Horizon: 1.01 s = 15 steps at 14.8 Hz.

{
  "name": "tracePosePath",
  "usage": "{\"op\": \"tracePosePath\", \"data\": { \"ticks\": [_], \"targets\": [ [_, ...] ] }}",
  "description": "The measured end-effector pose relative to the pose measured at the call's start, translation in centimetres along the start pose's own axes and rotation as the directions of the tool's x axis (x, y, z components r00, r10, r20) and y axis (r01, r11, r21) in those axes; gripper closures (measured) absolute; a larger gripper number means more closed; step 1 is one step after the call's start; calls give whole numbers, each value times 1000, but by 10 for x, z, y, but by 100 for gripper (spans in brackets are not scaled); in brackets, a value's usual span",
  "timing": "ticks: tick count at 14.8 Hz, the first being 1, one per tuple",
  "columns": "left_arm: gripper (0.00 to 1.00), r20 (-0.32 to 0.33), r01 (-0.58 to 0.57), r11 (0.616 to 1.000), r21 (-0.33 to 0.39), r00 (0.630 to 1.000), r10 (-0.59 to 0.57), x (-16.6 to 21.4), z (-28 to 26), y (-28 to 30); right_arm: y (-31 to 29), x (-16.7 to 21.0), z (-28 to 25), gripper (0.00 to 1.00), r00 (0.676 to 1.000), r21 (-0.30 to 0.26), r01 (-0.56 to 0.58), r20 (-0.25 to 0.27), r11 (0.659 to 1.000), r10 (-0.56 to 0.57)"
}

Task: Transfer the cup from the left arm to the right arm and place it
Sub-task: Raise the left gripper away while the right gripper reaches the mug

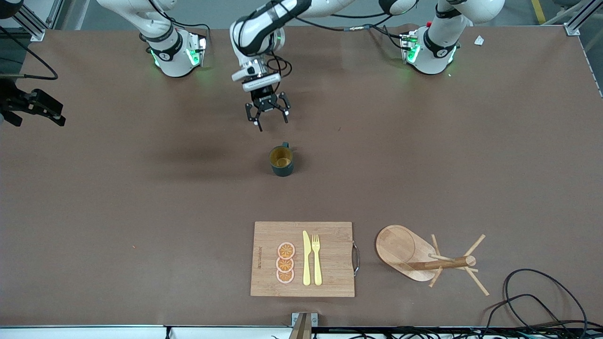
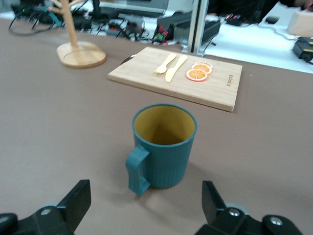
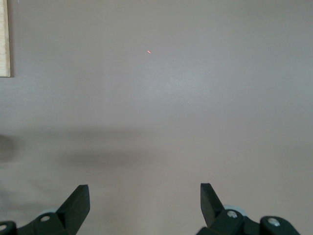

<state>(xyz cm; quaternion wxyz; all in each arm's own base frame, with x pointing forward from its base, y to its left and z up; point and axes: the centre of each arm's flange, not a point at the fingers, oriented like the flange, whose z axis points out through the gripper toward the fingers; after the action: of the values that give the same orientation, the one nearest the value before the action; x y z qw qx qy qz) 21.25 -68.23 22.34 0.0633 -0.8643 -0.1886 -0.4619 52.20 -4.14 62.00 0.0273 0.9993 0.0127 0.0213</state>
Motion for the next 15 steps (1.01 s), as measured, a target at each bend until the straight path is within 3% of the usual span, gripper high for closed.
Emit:
{"op": "tracePosePath", "data": {
  "ticks": [3,6,11,15],
  "targets": [
    [0,131,42,999,30,990,-46,74,-52,8,-2,-2,1,0,1000,3,2,17,1000,-2],
    [0,257,60,996,68,963,-75,178,-75,6,-11,-3,5,0,999,45,8,32,999,-10],
    [0,456,10,994,109,888,-59,374,-16,-33,-54,0,24,0,998,68,-23,51,997,19],
    [0,578,-55,995,79,816,-1,479,49,-86,-88,1,58,0,997,71,-52,54,996,49]
  ]
}}
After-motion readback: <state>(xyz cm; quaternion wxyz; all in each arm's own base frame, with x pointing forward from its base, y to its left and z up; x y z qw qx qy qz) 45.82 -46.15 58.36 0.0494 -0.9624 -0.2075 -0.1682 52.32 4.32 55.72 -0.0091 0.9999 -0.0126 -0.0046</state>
